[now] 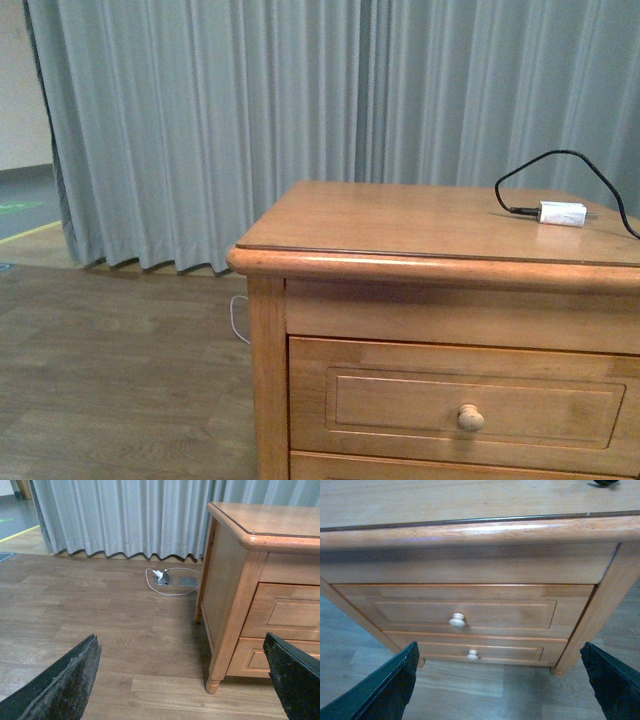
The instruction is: Place pink marker in drawer with both arms
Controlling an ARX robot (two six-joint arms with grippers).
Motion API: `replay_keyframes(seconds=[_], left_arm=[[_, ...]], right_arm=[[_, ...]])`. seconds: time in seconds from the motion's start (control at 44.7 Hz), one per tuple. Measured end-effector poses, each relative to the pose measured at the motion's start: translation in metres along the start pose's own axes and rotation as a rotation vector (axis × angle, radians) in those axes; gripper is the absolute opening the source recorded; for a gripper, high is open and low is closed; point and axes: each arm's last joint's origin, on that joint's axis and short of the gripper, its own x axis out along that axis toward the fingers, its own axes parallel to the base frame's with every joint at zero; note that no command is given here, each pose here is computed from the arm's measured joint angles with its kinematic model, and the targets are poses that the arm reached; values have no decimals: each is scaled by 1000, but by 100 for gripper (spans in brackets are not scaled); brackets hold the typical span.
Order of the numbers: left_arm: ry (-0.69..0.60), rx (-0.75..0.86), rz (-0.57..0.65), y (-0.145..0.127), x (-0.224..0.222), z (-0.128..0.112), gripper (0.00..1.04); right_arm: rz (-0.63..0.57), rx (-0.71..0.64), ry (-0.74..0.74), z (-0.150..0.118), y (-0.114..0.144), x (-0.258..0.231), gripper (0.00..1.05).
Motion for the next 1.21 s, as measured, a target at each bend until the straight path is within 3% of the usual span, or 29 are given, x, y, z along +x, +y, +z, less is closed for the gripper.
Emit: replay_keyframes(seconds=[0.246, 0.448, 0.559, 0.873, 1.208], left_arm=[[0, 0, 0, 0, 0, 0, 99], [0, 0, 0, 0, 0, 0, 99], [0, 0, 0, 0, 0, 0, 99], [0, 0, 0, 0, 0, 0, 99], [0, 0, 0, 0, 0, 0, 99]], right_arm=[[-19, 16, -23, -1, -4, -64, 96], [-40, 9, -62, 0, -6, -70, 95], [-77, -77, -341, -14, -12, -73, 71], [-81, -109, -363, -52, -15, -79, 2], [-81, -111, -363, -71, -16, -85, 1]])
